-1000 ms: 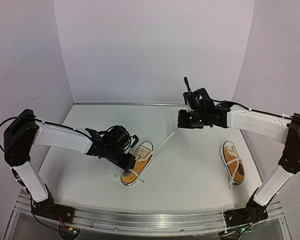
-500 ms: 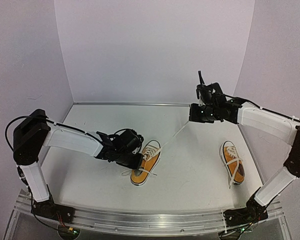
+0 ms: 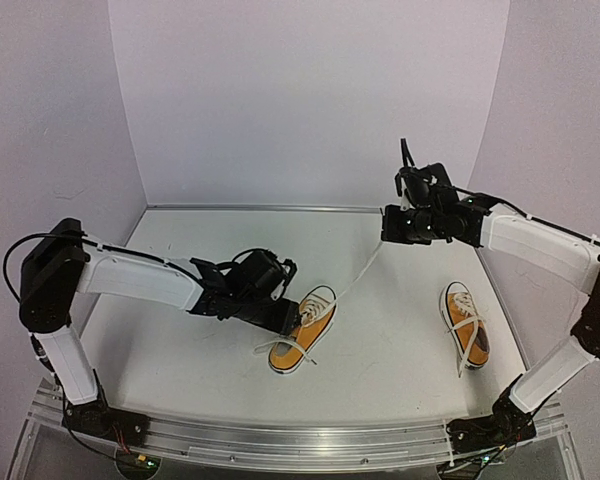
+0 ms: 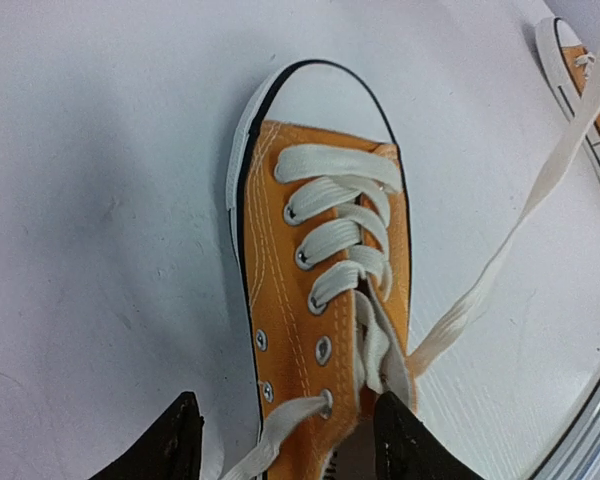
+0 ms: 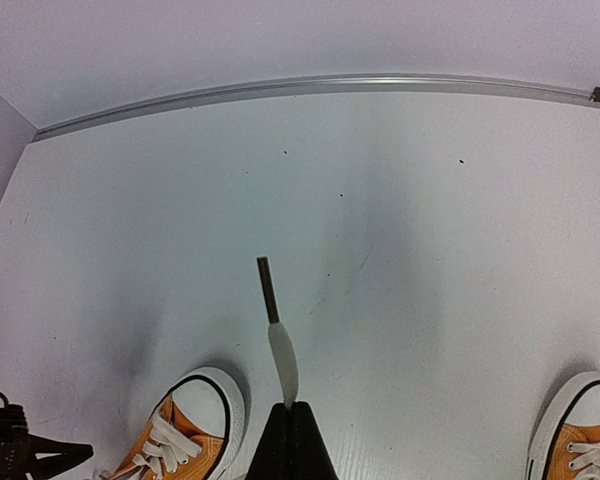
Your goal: Tie the shoes
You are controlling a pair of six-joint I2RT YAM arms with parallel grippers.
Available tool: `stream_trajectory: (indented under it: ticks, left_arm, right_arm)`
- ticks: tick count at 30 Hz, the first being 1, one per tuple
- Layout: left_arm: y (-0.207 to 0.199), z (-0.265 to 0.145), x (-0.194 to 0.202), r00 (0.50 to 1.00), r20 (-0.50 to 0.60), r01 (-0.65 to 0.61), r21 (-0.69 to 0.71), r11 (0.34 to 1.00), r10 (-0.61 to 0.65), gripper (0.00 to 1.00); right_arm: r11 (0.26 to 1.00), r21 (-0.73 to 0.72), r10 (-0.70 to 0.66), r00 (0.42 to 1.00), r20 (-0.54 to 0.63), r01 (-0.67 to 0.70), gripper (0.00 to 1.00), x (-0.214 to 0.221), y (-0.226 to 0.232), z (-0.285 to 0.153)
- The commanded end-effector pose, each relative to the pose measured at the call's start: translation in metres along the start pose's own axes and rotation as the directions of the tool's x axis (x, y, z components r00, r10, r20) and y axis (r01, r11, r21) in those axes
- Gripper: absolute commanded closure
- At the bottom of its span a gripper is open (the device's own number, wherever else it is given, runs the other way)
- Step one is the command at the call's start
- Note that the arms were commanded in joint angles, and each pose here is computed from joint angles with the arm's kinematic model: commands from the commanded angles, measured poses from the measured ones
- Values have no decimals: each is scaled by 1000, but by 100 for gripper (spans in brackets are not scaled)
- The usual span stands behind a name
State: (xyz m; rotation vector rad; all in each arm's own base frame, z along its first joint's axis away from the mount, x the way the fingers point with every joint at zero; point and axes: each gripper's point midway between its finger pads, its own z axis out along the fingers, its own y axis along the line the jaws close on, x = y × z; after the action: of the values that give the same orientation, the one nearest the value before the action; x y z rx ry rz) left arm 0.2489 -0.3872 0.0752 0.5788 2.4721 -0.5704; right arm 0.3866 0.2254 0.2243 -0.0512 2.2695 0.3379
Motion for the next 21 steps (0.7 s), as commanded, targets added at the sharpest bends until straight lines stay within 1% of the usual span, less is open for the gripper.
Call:
stream_trajectory:
  ticks: [1, 3, 6, 9, 14, 18, 21]
  left_arm:
    - [7, -42, -24, 997, 60, -47, 0, 999, 47, 43]
    - [6, -42, -10, 999, 18, -29, 66, 997, 28, 42]
    - [-14, -40, 9, 999, -25, -17, 223, 975, 23, 31]
    - [-19, -33, 25, 997, -72, 15, 275, 961, 5, 27]
    - [-26, -26, 33, 995, -102, 26, 322, 946, 7, 26]
    - [-54, -29, 32, 995, -98, 23, 447, 894, 24, 30]
    - [-64, -31, 32, 995, -98, 17, 488, 873, 35, 33]
  right_arm:
    - [1000, -6, -5, 1000, 8, 5, 100, -1, -1, -8]
    - [1000, -1, -8, 1000, 11, 8, 100, -2, -2, -8]
    - [1000, 2, -9, 1000, 24, 9, 100, -8, -3, -10]
    - [1000, -1, -10, 999, 45, 10, 100, -17, -3, -14]
    - [1000, -11, -12, 998, 55, 12, 100, -24, 0, -15]
    - [1000, -9, -9, 999, 43, 10, 100, -21, -1, -10]
    - [1000, -10, -9, 999, 42, 10, 100, -21, 0, -10]
